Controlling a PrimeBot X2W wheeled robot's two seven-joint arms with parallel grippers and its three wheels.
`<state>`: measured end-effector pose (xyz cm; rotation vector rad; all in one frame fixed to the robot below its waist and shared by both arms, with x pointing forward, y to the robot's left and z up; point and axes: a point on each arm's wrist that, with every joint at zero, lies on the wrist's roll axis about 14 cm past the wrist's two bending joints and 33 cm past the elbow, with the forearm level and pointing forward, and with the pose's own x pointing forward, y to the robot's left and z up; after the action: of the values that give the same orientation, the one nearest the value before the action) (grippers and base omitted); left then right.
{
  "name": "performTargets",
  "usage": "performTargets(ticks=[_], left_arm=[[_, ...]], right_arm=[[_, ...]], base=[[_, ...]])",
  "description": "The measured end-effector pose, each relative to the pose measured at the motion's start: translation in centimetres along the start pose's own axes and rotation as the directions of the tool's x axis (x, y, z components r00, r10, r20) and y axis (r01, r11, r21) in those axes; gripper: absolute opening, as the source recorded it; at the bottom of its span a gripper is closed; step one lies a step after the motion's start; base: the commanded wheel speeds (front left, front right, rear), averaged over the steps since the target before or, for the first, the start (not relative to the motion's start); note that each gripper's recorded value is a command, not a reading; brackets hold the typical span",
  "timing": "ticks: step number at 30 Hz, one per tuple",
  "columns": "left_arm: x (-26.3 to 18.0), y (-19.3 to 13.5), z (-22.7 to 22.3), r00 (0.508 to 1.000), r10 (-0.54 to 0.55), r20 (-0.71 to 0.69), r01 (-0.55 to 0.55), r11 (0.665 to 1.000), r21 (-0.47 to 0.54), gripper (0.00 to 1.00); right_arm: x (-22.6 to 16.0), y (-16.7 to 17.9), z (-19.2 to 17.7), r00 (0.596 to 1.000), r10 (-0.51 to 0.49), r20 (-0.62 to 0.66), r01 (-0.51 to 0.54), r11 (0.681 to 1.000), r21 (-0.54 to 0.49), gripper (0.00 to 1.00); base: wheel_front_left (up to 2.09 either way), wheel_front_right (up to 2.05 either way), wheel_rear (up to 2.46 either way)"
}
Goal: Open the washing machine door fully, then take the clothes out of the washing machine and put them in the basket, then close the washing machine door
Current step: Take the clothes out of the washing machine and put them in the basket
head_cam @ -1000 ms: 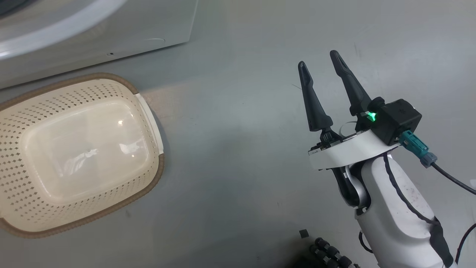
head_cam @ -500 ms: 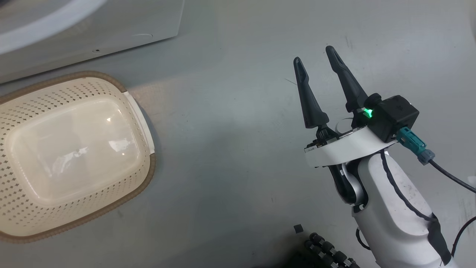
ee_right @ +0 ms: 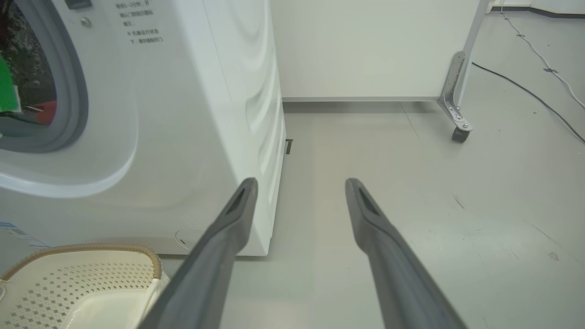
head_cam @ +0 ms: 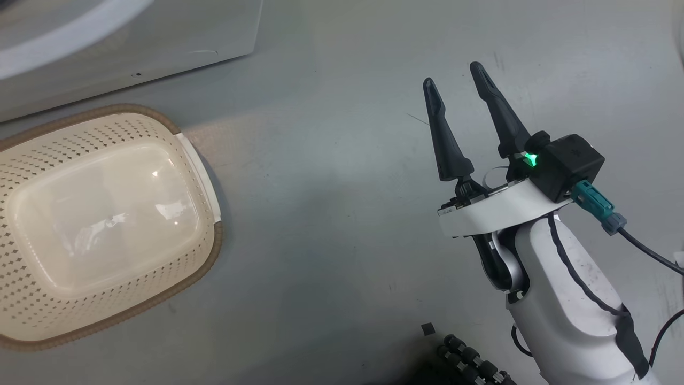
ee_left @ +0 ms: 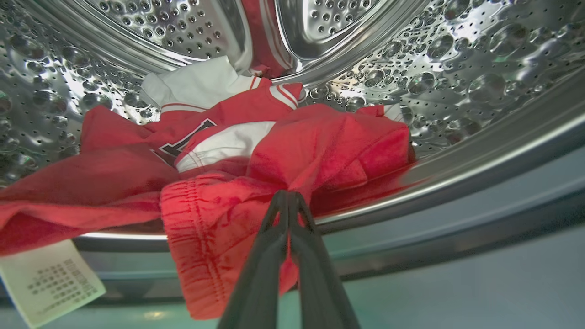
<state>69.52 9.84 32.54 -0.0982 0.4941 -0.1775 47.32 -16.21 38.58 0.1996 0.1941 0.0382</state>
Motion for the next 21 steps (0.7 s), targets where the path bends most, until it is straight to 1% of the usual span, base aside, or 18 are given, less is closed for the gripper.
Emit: performTargets(ticks=[4,7,21], left_arm=[[-0.1,0.3,-0.1,1.000,0.011,0.005,-0.011,1.000,0.000,0.00],[-0.3,0.0,0.3,1.000,0.007,0.029,-0.007,1.000,-0.003,0.00],[-2.5,-0.6,4.3,0.977,0.004,0.213,-0.002,1.000,-0.007,0.00]], right_arm=[[0.2,0.2,0.3,1.000,0.007,0.009,-0.006,1.000,-0.001,1.00],[0.4,0.3,0.7,1.000,0.011,0.019,-0.011,1.000,-0.005,1.00],[0.6,1.2,1.7,0.998,0.032,0.047,-0.032,0.999,-0.010,1.00]], base=[[0.00,0.00,0.00],[0.00,0.00,0.00],[0.00,0.00,0.00]])
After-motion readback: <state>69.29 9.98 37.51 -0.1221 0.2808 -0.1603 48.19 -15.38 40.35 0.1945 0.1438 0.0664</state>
